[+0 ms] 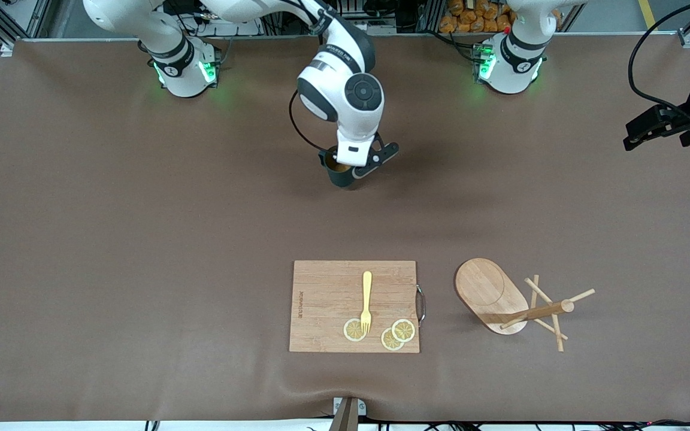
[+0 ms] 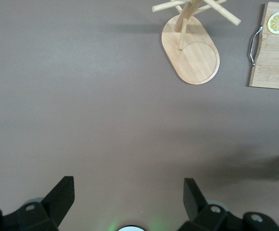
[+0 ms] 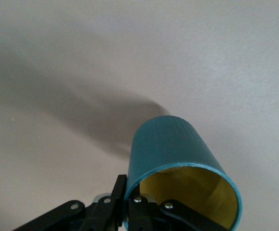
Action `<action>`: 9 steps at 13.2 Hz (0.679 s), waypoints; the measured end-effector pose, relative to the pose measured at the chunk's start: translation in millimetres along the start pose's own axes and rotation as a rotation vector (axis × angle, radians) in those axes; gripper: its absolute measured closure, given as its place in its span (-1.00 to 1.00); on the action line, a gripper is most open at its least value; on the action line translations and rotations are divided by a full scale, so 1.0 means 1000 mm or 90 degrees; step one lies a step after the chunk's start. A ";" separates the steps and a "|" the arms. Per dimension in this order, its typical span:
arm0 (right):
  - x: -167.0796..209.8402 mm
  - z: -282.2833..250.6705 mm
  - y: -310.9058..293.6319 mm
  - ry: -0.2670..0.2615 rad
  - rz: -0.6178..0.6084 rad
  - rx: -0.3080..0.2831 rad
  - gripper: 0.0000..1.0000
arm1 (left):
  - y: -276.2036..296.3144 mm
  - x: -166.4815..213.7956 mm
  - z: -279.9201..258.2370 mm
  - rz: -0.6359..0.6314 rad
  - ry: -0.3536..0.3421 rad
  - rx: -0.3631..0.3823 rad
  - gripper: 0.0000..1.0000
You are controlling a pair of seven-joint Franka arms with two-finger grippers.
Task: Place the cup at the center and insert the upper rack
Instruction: 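Lift the mug and carry it toward the table center, then lower the mug onto the table center and open the right gripper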
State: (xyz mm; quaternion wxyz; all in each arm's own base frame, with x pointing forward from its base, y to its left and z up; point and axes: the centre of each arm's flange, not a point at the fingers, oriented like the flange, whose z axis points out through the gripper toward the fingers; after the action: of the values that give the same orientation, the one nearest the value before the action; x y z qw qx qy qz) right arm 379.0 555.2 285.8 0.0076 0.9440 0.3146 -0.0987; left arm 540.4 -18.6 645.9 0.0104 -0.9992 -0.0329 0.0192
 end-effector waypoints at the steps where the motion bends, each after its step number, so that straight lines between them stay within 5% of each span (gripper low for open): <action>1: -0.002 0.007 -0.005 -0.006 -0.005 -0.003 0.89 | 0.001 0.000 0.000 0.001 0.000 0.000 -1.00; 9: -0.008 0.026 -0.023 -0.023 0.008 -0.012 0.89 | 0.003 -0.001 -0.001 0.003 0.001 0.000 -1.00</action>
State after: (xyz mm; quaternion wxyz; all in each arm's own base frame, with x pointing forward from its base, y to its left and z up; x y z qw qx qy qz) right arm 354.8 566.8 263.1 0.0227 0.9441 0.3090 -0.1127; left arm 540.0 -21.8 646.6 0.0106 -0.9993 -0.0303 0.0184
